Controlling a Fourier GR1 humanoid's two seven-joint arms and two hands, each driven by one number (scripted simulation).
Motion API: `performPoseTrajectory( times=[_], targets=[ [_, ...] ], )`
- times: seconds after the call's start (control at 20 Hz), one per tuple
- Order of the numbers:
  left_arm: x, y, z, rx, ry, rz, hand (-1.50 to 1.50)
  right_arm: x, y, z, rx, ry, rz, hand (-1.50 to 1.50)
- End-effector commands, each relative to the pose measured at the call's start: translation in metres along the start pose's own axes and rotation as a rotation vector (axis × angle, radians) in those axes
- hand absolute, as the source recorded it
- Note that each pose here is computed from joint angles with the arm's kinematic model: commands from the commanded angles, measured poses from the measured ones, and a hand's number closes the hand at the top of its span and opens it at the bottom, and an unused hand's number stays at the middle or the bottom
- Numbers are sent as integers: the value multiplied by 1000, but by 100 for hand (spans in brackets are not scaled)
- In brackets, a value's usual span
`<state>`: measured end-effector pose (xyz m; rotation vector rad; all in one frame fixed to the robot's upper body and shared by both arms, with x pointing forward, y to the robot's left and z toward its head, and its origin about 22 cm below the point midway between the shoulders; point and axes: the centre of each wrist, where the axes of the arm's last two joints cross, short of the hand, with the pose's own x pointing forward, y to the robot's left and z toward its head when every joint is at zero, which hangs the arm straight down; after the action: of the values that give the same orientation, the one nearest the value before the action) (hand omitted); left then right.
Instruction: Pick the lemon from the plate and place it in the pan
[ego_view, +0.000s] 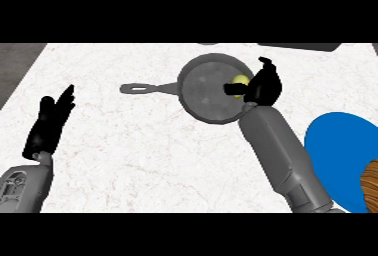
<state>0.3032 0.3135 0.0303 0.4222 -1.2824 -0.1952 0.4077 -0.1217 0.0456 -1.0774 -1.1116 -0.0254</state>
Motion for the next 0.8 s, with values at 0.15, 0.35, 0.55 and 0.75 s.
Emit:
performPoseTrajectory(
  times=[0.15, 0.35, 0.55, 0.75],
  targets=[
    [6, 0, -8, -8, -23, 2, 0, -4, 10, -4, -102, -22, -155, -150],
    [1, -5, -5, -6, 15, 1, 0, 22, 4, -6, -178, -84, -261, -150],
    [2, -6, -4, -1, 24, 6, 0, 2, 11, -8, -280, -72, -308, -150],
    [-13, -1, -1, 36, 50, 3, 0, 10, 11, -9, -334, -23, -367, -150]
  ],
)
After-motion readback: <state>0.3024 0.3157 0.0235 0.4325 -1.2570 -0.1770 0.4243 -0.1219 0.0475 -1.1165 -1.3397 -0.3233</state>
